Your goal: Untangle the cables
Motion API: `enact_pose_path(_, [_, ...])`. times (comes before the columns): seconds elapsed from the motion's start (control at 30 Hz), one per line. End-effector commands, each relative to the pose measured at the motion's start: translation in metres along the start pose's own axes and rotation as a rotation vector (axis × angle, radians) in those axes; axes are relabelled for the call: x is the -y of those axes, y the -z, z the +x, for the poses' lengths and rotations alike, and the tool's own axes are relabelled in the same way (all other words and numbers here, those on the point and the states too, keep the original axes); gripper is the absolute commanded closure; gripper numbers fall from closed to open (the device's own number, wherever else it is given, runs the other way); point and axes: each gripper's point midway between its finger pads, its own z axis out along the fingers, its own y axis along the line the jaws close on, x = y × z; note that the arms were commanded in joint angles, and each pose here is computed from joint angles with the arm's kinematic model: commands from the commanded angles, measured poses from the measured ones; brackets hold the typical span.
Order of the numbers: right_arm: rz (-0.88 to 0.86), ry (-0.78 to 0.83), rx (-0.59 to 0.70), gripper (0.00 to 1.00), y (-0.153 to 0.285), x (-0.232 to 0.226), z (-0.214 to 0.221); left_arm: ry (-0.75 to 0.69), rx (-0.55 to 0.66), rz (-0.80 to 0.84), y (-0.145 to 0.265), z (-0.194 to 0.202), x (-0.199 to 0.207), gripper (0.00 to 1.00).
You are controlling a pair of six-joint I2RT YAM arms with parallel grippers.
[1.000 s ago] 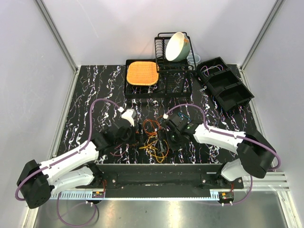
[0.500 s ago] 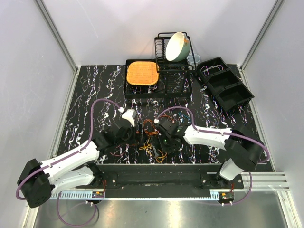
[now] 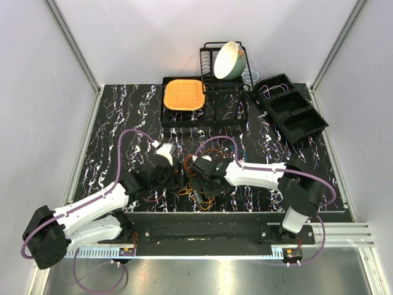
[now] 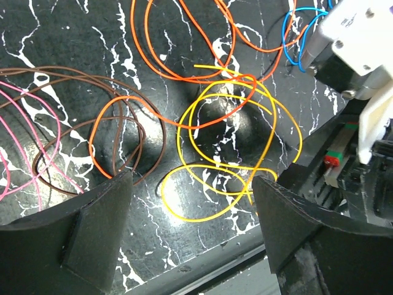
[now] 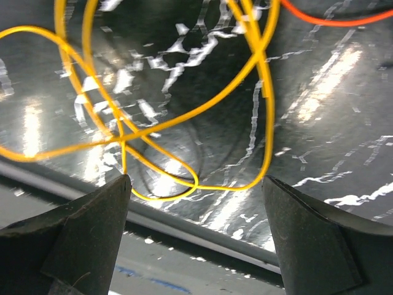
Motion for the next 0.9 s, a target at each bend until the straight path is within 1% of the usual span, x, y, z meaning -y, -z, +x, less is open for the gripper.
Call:
enact_pose_path(0.0, [0.061,0.041,0.041,0.08,-0.002,-0.001,-0.013,0.009,0.07,0.074,0.002,-0.017,0.018,0.19])
enact_pose_path(0.3, [0.039,0.064,0.085,0.08,0.004,-0.018,-0.026,0.006,0.066,0.076,0.0,-0.014,0.017,0.19])
enact_pose_path(0.57, [0.077,0.074,0.108,0.16,0.002,-0.012,-0.031,0.006,0.062,0.076,0.0,-0.014,0.017,0.19])
enact_pose_path(0.8, [0.134,0.071,0.132,0.21,0.0,-0.001,-0.035,0.005,0.061,0.075,0.0,-0.014,0.017,0.19])
enact_pose_path(0.87, [0.145,0.07,0.133,0.21,-0.002,0.0,-0.035,0.005,0.06,0.074,-0.001,-0.013,0.016,0.19])
